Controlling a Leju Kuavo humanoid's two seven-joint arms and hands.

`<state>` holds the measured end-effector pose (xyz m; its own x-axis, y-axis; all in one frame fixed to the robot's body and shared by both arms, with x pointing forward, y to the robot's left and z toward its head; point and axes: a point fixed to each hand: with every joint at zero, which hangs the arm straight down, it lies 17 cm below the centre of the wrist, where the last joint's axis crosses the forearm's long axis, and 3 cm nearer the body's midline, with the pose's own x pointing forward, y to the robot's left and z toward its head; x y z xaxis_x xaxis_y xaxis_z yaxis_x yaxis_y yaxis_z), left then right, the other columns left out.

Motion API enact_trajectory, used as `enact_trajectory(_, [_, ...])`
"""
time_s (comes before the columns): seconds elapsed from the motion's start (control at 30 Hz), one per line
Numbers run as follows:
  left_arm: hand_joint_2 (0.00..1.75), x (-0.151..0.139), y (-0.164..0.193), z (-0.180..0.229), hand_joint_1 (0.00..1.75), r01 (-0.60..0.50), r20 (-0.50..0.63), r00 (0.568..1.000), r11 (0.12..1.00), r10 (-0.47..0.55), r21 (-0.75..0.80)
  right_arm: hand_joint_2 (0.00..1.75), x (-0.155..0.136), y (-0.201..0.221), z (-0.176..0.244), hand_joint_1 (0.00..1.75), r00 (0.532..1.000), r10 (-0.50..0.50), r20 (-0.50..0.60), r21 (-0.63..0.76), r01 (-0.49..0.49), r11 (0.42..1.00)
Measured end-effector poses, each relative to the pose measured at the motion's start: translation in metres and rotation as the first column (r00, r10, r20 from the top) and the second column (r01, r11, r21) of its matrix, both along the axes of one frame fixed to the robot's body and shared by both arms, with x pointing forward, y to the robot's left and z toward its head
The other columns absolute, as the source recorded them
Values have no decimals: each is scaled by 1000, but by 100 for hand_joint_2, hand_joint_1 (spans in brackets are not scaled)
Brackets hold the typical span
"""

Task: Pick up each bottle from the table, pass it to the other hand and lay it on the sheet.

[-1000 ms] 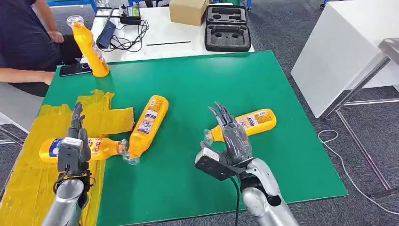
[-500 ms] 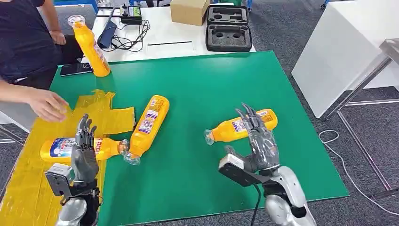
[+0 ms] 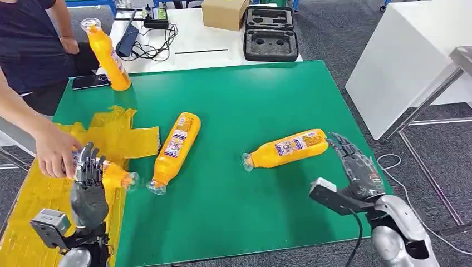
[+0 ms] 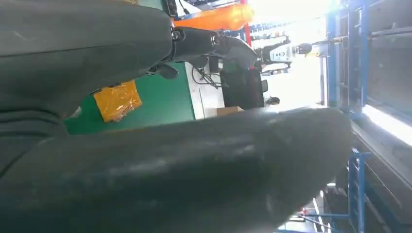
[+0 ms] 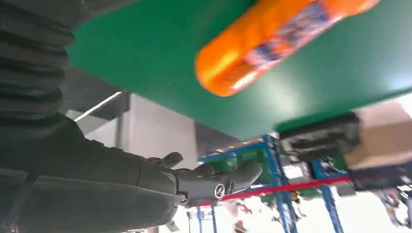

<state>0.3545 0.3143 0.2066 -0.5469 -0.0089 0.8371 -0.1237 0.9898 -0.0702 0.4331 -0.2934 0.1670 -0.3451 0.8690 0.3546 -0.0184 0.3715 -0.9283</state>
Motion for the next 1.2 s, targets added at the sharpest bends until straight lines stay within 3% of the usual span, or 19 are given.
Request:
enact_trajectory(0.17, [0,6,5,12,0,0,29,1000,1000,0,0,175,22,-32,-9,0,999,-50,-18,-59,49,997])
enact_trajectory(0.4, [0,9,7,16,0,-5,41,999,1000,5,2,175,35,-44,-33,0,995,-73,-64,-76,68,995])
enact_trajectory(0.93, [0,13,9,24,0,-30,63,998,999,29,19,175,61,18,-55,0,994,9,-109,-105,-20,994])
enact_trajectory(1.2, [0,44,-11,32,0,41,54,998,999,-41,14,175,109,45,-44,0,989,61,-135,-113,-76,991])
